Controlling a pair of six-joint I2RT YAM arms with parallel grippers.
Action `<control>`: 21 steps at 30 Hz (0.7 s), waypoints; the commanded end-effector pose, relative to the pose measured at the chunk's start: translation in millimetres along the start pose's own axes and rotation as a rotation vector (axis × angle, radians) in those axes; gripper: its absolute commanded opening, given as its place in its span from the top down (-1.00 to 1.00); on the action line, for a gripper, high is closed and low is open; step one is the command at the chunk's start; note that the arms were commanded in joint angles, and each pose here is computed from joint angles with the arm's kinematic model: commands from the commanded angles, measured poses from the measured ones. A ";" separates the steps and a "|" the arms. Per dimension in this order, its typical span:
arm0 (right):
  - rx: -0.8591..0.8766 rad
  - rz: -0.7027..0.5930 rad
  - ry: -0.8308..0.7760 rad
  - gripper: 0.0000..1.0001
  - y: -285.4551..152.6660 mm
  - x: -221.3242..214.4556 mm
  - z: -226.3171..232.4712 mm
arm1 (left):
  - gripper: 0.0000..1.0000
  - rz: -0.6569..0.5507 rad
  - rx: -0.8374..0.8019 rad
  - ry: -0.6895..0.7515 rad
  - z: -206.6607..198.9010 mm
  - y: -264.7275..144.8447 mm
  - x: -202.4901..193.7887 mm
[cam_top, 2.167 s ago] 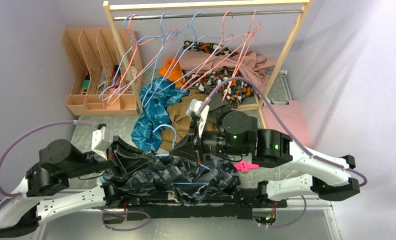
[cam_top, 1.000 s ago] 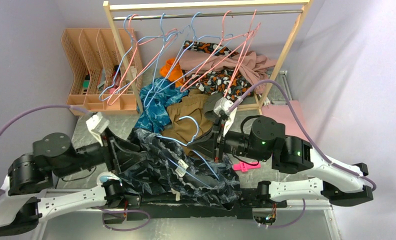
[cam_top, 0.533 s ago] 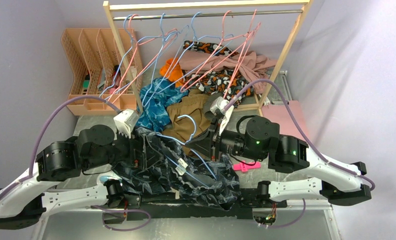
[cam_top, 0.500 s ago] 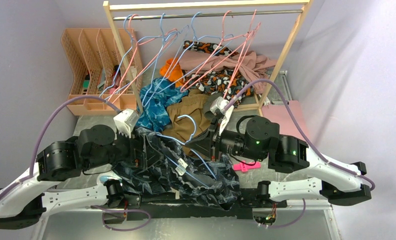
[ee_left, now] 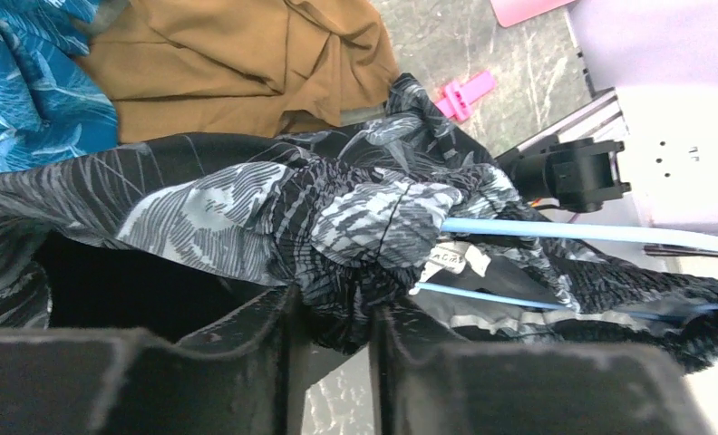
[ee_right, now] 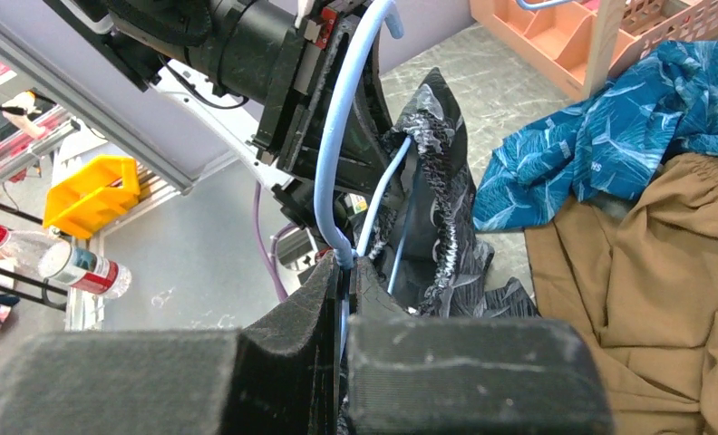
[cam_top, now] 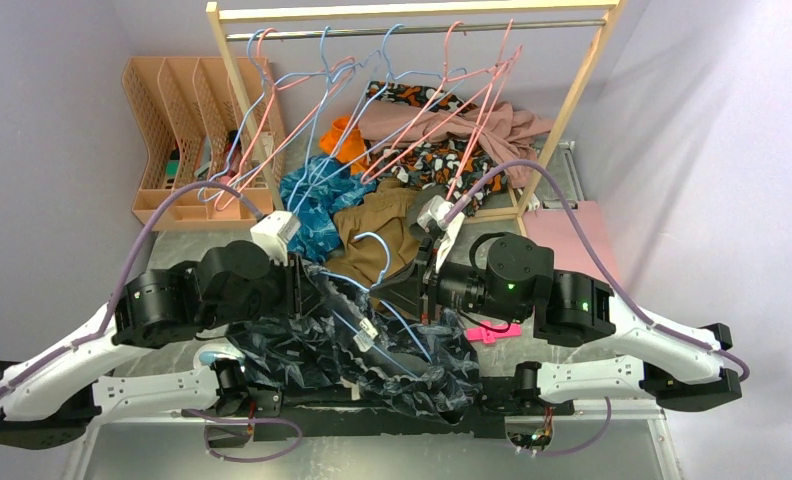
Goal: Place the shorts on the hanger
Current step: Hang the shorts on the hanger.
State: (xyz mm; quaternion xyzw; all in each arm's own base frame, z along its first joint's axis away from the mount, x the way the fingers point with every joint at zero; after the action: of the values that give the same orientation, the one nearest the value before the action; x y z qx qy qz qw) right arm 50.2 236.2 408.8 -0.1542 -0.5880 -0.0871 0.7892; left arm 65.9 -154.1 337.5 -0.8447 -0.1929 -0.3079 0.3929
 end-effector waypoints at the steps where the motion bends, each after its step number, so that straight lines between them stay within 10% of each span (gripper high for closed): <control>1: 0.016 -0.060 0.018 1.00 -5.1 10.0 2.5 | 0.59 -0.055 -0.035 -0.014 -8.9 -5.9 13.3; 3: 0.009 -0.059 0.018 1.00 -6.3 9.1 1.4 | 0.84 -0.062 -0.055 -0.018 -11.0 -9.3 15.4; 21: 0.097 0.033 -0.038 1.00 -1.7 0.0 8.2 | 0.86 -0.050 -0.438 0.055 -66.7 -54.2 48.1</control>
State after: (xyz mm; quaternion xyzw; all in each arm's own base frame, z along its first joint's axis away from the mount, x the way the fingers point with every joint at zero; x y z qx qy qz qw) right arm 50.3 230.9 398.3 -0.1848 -0.5931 -0.0649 0.7809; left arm 46.3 -146.6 428.0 -0.8877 -0.1770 -0.3555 0.2328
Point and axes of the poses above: each gripper's point midway between its finger pads, its own y axis out along the fingers, its own z axis along the line the jaws close on, x = y × z, the point moved 8 cm from there along -y, back along the fingers, and after that the axes turned 3 degrees about -y, right-handed, at the moved point
